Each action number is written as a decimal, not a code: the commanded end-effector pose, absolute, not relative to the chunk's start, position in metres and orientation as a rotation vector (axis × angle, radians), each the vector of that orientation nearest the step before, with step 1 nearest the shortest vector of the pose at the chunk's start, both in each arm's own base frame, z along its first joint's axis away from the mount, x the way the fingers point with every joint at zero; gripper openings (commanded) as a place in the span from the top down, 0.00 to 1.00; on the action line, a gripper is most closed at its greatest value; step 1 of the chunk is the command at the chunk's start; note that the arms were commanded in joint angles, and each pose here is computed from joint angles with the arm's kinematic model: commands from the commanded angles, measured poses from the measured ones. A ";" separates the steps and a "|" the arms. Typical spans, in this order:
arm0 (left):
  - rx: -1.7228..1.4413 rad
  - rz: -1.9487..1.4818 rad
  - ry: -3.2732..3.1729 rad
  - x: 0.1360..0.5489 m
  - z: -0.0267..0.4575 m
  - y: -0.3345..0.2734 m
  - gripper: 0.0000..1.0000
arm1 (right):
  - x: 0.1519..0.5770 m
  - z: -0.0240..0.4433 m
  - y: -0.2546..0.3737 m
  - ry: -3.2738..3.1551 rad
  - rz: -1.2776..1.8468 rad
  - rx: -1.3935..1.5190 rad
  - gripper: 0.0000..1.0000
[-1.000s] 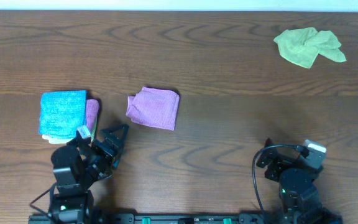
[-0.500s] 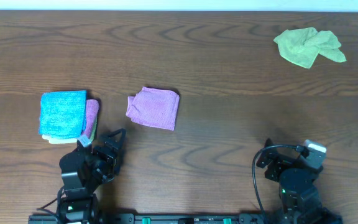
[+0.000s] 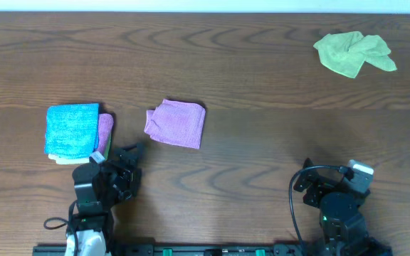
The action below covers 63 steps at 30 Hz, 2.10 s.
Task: Fold the cloth
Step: 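Reach the left gripper to the folded purple cloth and grasp its corner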
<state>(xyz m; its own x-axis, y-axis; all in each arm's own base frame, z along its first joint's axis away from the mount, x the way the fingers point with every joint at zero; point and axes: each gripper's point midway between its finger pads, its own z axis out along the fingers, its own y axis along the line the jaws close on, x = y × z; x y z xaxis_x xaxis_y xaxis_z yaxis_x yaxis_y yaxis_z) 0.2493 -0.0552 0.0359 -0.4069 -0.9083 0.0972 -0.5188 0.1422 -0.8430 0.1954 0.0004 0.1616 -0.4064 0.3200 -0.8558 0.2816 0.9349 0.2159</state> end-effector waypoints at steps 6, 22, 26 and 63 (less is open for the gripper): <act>-1.294 -1.160 2.092 0.275 0.039 -0.067 0.05 | 0.195 0.162 -0.005 2.000 0.033 0.467 0.01; -1.217 -1.134 2.241 0.316 0.024 -0.089 0.05 | 0.195 0.162 -0.005 1.999 0.033 0.467 0.01; -1.192 -1.145 2.240 0.319 0.022 -0.093 0.05 | 0.195 0.162 -0.005 1.999 0.033 0.467 0.01; -1.134 -0.979 2.315 0.340 -0.012 -0.105 0.44 | 0.195 0.162 -0.005 2.000 0.033 0.467 0.01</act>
<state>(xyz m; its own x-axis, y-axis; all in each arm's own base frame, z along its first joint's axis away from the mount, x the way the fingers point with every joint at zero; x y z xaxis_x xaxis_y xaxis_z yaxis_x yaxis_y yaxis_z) 0.3532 -0.1161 0.0156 -0.6123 -0.7906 -0.0081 -0.4771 0.3776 -0.7935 0.1953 0.0004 0.1614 -0.4070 0.3197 -0.8557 0.2817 0.9350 0.2153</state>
